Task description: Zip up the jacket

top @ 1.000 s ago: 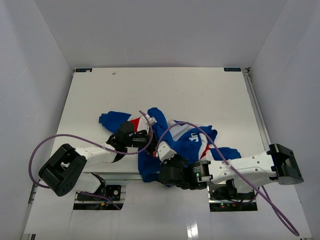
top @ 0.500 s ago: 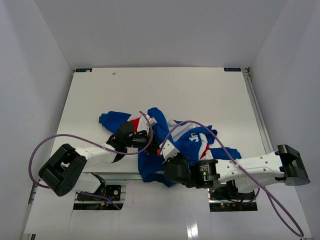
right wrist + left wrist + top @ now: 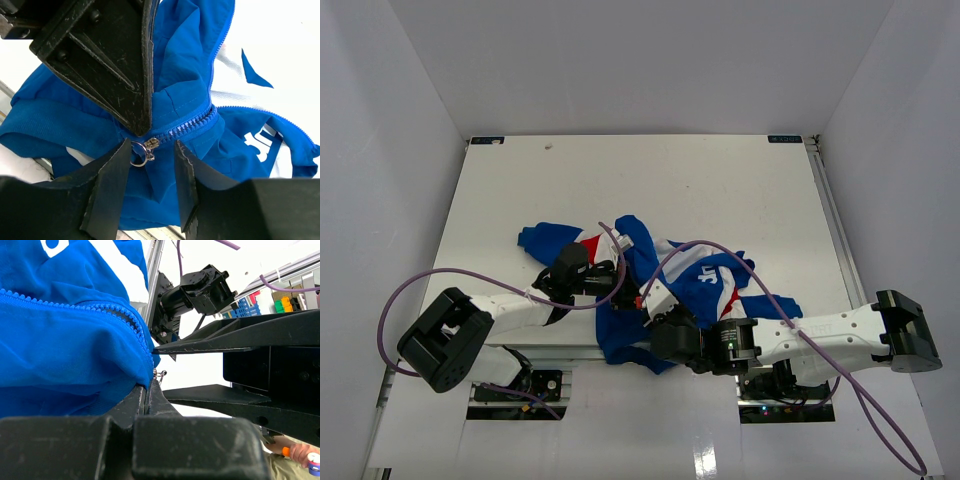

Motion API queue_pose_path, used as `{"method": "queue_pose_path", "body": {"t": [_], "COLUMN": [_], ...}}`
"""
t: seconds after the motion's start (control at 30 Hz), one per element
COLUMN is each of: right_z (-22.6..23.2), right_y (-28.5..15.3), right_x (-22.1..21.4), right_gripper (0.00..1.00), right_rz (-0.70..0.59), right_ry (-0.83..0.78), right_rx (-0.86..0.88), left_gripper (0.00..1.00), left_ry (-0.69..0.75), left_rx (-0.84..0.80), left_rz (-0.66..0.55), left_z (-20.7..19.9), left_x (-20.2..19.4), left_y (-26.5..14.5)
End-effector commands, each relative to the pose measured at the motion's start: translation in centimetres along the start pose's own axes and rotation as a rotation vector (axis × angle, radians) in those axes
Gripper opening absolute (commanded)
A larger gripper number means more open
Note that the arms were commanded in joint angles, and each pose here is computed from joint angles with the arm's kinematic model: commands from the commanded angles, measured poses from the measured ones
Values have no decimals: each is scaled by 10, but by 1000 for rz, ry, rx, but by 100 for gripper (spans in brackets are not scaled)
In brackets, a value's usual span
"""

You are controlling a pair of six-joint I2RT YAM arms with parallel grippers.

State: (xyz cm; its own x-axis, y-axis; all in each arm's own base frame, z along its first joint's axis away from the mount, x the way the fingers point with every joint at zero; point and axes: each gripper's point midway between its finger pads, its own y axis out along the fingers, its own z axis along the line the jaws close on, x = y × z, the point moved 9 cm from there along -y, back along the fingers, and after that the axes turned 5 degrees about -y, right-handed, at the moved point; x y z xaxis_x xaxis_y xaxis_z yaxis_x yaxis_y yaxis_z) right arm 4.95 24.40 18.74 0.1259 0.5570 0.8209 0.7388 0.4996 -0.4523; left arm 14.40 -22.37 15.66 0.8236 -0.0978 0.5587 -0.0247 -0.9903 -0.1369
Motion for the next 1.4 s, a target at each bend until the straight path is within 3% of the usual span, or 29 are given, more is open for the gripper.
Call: {"method": "queue_pose_path", "body": {"t": [0.0, 0.1, 0.3, 0.37, 0.47, 1.37], "right_z": [2, 2, 0, 0, -2, -59], "right_y": [2, 3, 3, 3, 3, 18], "right_x": [7, 6, 4, 3, 3, 33], "right_gripper": [42, 35, 33, 27, 8, 8], "right_rz": [-32, -30, -28, -28, -30, -141], "right_ry": [40, 39, 48, 52, 58, 263], "right_rx": [-17, -30, -43, -45, -59, -249], "left_gripper": [0, 0, 0, 0, 0, 0], "left_ry": [41, 40, 40, 41, 42, 81], "left_rx": [-30, -30, -30, -30, -30, -42], "left_rz": [-1, -2, -2, -4, -3, -8], "left_z": [-6, -6, -6, -6, -6, -9], "left_x": [2, 1, 2, 2, 2, 0], "left_y": [-1, -2, -1, -2, -1, -3]}}
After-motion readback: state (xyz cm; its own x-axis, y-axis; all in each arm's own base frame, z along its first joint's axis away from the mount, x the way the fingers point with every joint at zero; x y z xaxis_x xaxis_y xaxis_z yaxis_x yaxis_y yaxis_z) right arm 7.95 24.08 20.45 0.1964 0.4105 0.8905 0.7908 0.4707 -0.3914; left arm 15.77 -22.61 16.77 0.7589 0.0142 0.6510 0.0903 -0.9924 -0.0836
